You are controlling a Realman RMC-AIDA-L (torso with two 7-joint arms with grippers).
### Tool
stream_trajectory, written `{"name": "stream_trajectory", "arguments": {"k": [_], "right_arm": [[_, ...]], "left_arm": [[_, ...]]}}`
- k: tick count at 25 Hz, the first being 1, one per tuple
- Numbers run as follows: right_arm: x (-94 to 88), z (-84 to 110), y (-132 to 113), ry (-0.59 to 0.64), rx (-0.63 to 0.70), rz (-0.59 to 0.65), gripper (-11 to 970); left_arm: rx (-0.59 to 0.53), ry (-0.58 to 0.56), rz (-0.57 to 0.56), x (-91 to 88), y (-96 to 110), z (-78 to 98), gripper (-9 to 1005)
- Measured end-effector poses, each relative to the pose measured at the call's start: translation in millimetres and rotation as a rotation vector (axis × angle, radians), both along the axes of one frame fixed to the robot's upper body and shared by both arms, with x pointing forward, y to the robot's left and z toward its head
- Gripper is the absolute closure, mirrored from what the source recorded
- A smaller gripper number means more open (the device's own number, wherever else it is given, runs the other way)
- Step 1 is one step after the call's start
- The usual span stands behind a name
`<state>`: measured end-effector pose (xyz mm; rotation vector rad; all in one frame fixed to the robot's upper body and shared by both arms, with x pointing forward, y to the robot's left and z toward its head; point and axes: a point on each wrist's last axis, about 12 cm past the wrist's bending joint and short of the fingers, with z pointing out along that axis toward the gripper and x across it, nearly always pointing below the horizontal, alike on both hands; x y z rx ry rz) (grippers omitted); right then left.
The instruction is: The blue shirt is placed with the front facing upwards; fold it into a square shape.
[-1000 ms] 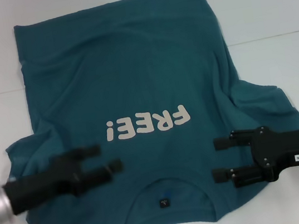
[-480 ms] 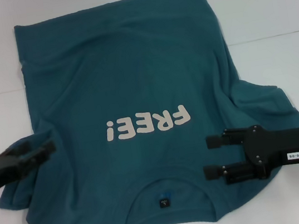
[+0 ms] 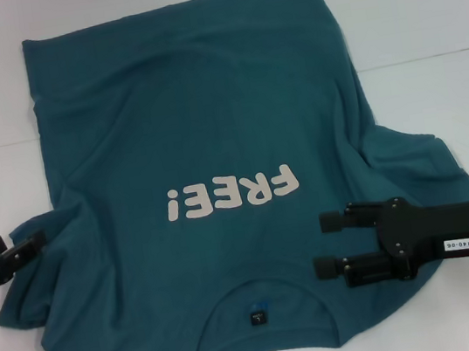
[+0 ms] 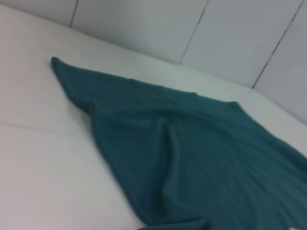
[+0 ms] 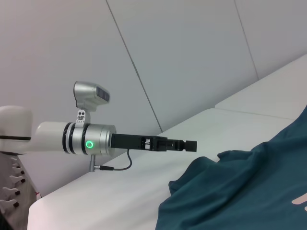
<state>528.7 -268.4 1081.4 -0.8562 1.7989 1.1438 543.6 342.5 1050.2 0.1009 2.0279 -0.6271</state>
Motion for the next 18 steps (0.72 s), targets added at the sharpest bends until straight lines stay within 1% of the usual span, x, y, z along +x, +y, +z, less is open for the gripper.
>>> {"name": "stream_trajectory", "arguments": {"k": [6, 10, 18], "right_arm": [[-1.2, -1.0, -1.1, 0.004, 0.002, -0.006, 47], [-1.0, -1.0, -1.3, 0.003, 0.002, -0.008, 46], [-0.3, -0.4, -0.8, 0.001, 0.002, -0.007, 46]], "left_arm": [[0.046, 0.025, 0.036, 3.4, 1.8, -5.5, 222], [0.070, 0.044, 0.037, 3.2, -0.2, -9.7, 227], [0.068, 0.054, 0.028, 2.3, -3.6, -12.5, 237]]}}
